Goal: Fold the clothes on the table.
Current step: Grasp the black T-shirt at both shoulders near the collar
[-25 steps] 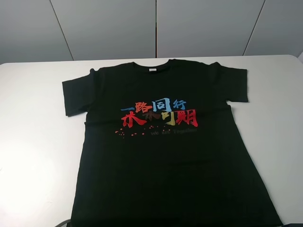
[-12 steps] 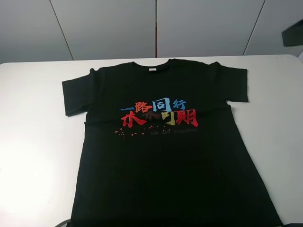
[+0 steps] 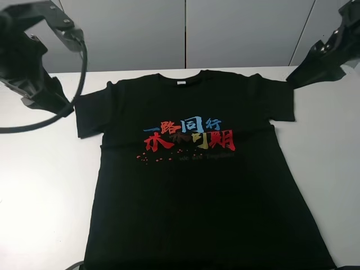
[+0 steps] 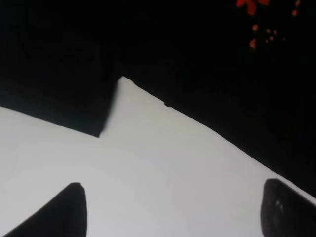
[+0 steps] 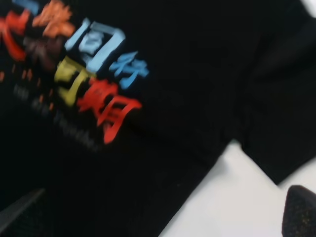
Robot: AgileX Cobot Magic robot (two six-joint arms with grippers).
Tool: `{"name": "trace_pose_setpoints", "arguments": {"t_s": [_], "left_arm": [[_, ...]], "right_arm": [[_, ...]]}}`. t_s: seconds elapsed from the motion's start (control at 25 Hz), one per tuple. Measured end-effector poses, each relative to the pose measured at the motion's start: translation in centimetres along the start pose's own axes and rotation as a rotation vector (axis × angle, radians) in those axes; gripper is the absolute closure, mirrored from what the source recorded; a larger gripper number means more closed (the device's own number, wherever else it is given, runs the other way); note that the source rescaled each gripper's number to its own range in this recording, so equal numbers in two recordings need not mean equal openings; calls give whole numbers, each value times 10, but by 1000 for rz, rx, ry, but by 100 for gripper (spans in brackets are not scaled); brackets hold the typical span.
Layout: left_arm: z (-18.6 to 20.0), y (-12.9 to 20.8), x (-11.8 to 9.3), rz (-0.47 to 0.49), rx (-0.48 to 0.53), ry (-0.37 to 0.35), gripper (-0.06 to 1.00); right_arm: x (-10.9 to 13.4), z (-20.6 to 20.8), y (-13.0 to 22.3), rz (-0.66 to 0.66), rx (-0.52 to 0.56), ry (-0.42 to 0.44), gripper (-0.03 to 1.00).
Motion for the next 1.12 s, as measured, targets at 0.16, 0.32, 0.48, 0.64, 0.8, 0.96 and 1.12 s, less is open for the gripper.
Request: {"name": "trace_pose_setpoints", "arguments": {"t_s": [0.16, 0.32, 0.48, 0.64, 0.8, 0.96, 1.12], "left_arm": [[-42, -14, 0, -67, 105, 30, -2], [-69, -24, 8, -100, 144, 39, -2], [-94, -25, 9, -159, 183, 73, -2], [-110, -25, 7, -177, 189, 111, -2], [-116, -31, 1, -211, 148, 137, -2], [-123, -36, -9, -249, 148, 143, -2], [-136, -35, -16, -266, 181, 158, -2]], "right_arm": [[8, -29, -7, 72, 84, -57, -3], [11, -42, -10, 100, 110, -69, -3], [10, -43, -11, 104, 106, -59, -3], [10, -43, -11, 101, 102, -54, -3], [10, -43, -11, 96, 102, -54, -3], [10, -46, -12, 70, 98, -69, -3], [9, -51, -12, 58, 104, -81, -3]]}}
Point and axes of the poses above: a point on each arm's last joint axis where the gripper is mounted, z pointing back along that axis away from the gripper, x along the wrist's bending axis when the last joint is at zero, y = z × x, the point moved 1 cm from there along -z, pointing out along that axis toward the gripper, and after that the axes turned 2 degrees about z, right-handed, at the moved point
